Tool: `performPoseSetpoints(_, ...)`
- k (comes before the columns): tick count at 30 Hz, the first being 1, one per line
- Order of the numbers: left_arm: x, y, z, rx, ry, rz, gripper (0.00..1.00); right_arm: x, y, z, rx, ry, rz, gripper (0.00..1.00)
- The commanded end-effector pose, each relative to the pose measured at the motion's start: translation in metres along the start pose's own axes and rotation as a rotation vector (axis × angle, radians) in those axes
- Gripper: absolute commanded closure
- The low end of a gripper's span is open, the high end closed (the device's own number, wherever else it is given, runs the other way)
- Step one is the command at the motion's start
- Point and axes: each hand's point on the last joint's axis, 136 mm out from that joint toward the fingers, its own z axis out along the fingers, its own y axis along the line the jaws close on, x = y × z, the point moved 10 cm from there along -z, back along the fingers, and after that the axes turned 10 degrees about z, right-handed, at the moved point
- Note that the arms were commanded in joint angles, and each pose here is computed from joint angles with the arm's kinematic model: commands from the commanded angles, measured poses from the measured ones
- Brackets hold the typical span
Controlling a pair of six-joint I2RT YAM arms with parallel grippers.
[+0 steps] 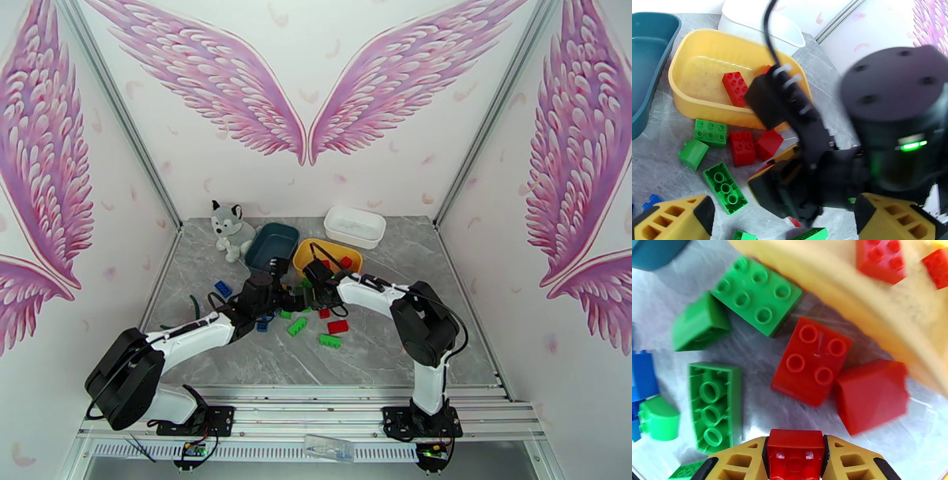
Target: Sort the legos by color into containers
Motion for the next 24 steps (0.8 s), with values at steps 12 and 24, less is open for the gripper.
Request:
performPoseSetpoints(12,0.003,-0.001,0.016,0.142,-0.02,-0.029,0.01,-0.089,0.004,-0.063,0.066,-0.225,0.042,0.63)
performPoseSetpoints(24,0.0,0.003,0.005,0.111,-0.049,-0.024,0.01,-0.157,-0.02,-0.007,0.129,-0.204,0.166,0.6)
